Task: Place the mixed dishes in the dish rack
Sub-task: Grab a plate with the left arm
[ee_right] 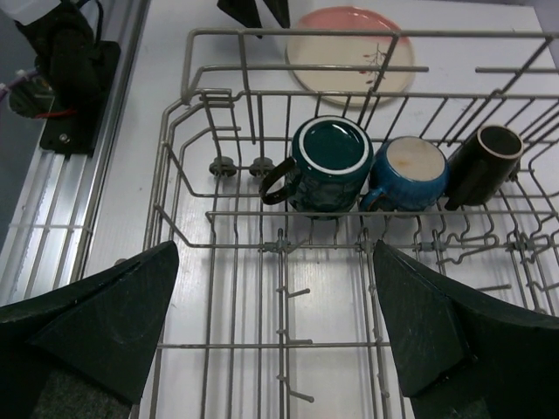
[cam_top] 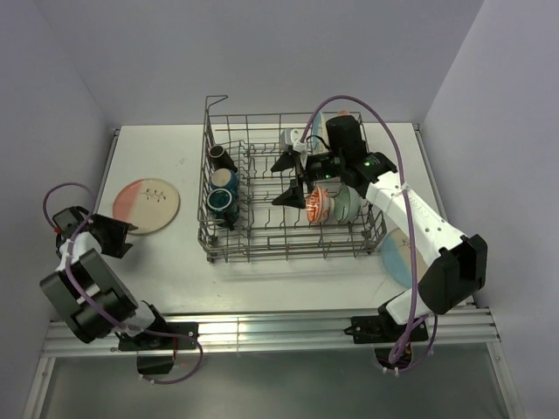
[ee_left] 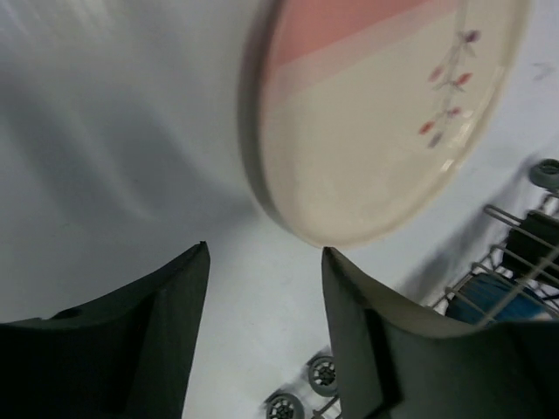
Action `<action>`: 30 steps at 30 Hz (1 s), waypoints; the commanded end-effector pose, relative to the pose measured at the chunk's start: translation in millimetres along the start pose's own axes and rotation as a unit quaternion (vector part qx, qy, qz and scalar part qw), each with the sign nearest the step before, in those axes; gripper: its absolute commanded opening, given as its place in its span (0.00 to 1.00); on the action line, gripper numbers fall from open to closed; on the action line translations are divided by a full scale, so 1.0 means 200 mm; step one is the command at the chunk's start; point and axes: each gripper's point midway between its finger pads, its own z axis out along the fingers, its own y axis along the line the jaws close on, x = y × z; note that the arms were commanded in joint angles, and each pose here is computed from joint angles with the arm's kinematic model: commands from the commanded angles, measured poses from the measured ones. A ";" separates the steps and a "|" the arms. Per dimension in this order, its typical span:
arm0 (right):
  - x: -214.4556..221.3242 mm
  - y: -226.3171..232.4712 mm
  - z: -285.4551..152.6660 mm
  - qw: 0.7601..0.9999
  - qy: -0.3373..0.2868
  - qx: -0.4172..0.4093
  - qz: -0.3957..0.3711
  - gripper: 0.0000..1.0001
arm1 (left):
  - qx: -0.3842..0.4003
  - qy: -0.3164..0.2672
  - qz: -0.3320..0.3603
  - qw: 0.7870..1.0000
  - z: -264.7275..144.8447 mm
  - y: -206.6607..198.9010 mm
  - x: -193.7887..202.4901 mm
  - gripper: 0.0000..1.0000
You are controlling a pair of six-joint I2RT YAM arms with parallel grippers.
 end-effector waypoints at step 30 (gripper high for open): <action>-0.07 0.03 -0.03 1.000 -0.003 0.028 0.000 1.00 | -0.155 0.033 -0.028 0.987 0.35 0.11 0.01 0.00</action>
